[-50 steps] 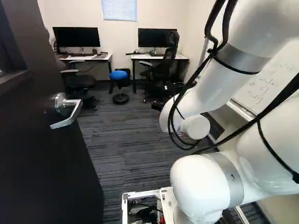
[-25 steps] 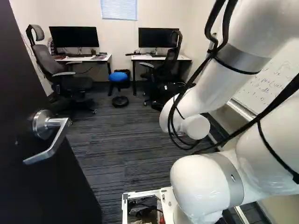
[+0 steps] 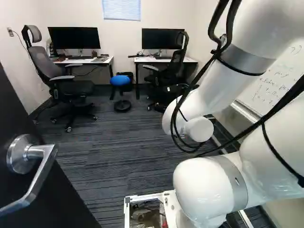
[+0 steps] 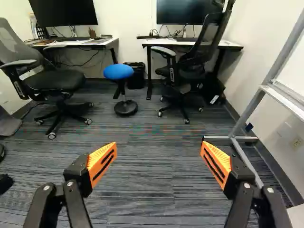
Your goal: Open the door and move inside
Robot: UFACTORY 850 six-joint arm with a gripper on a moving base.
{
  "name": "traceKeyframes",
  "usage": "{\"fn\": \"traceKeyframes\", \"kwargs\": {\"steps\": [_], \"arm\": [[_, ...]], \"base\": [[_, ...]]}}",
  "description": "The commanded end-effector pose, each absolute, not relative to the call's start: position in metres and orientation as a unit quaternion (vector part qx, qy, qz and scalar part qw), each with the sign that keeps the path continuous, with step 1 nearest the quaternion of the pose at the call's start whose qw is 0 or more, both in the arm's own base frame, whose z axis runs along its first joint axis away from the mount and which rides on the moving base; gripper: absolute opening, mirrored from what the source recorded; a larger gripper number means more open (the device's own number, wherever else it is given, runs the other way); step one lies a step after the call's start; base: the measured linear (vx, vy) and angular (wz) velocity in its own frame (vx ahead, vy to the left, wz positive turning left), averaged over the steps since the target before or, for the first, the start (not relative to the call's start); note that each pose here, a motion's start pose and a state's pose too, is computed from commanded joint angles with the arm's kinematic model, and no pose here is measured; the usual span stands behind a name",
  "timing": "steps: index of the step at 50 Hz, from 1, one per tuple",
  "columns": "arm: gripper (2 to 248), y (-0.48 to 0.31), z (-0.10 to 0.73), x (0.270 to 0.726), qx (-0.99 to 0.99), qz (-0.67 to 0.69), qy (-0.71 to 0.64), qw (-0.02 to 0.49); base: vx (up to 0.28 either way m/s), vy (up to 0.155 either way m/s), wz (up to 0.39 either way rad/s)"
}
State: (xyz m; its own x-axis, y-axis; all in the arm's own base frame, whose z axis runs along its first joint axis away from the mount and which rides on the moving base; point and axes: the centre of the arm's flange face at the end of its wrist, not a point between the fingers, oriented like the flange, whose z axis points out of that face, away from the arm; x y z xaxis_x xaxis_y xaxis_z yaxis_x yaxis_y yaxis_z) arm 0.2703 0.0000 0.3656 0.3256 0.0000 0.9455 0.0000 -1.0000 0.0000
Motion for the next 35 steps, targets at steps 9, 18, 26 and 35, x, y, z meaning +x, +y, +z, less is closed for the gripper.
{"fn": "traceKeyframes", "kwargs": {"steps": [9,18,26,35], "arm": [[247,0.0000,0.3656,0.2703,0.814,0.581,0.000,0.000],[247,0.0000,0.3656,0.2703,0.814,0.581,0.000,0.000],[247,0.0000,0.3656,0.2703,0.814,0.581,0.000,0.000],[247,0.0000,0.3656,0.2703,0.814,0.581,0.000,0.000]], "base": [[0.101,0.003,0.004],[0.023,0.001,0.001],[-0.008,-0.001,-0.001],[0.000,0.000,0.000]]}}
